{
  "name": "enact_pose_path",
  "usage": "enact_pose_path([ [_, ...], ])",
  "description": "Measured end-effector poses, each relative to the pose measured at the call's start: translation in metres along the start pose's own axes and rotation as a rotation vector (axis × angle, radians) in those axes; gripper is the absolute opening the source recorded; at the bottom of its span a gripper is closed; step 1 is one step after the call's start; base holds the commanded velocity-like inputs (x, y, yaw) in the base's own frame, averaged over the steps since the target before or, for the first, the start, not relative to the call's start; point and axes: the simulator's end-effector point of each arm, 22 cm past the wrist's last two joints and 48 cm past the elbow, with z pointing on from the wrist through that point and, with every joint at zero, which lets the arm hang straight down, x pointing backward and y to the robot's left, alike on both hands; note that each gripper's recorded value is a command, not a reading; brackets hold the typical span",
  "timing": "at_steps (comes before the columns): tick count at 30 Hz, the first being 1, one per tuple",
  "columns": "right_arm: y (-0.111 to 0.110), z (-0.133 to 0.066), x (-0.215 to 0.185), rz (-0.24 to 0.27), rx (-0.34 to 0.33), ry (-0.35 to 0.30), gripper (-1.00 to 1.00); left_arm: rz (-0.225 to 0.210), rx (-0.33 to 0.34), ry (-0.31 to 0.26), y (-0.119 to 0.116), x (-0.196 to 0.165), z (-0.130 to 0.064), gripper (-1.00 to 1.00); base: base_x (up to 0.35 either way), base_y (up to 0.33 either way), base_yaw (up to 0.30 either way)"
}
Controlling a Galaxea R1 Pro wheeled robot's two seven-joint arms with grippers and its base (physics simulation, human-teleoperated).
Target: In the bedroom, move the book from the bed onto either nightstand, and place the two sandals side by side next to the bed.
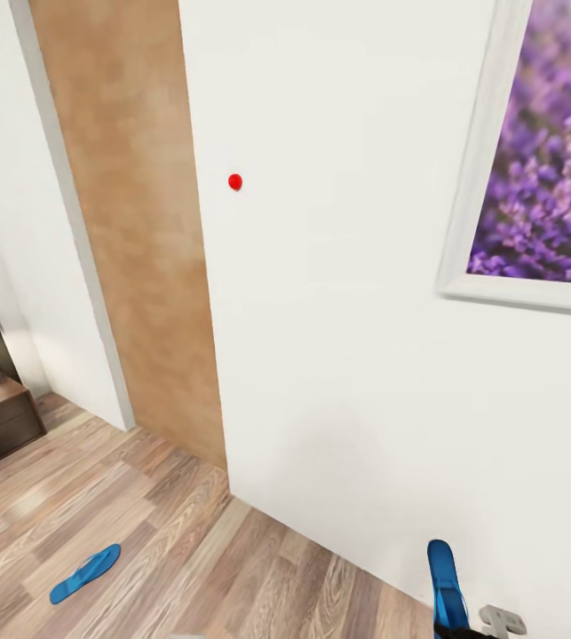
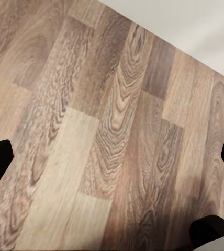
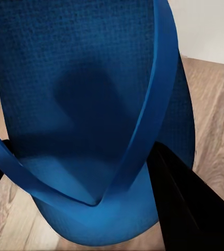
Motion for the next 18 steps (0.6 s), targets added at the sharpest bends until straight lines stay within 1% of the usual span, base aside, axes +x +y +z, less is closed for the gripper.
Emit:
enact_pose_path([
  [4, 0.0, 0.0002, 0.0, 0.0, 0.0, 0.0, -1.0, 0.0, 0.0, 0.0, 0.0001, -0.0003, 0.0002, 1.0, 0.041, -0.015, 0.255],
  [18, 0.0, 0.0002, 0.0004, -0.001, 0.0, 0.001, -1.0, 0.0, 0.0, 0.0, 0.0001, -0.0001, 0.0001, 1.0, 0.002, -0.001, 0.29],
])
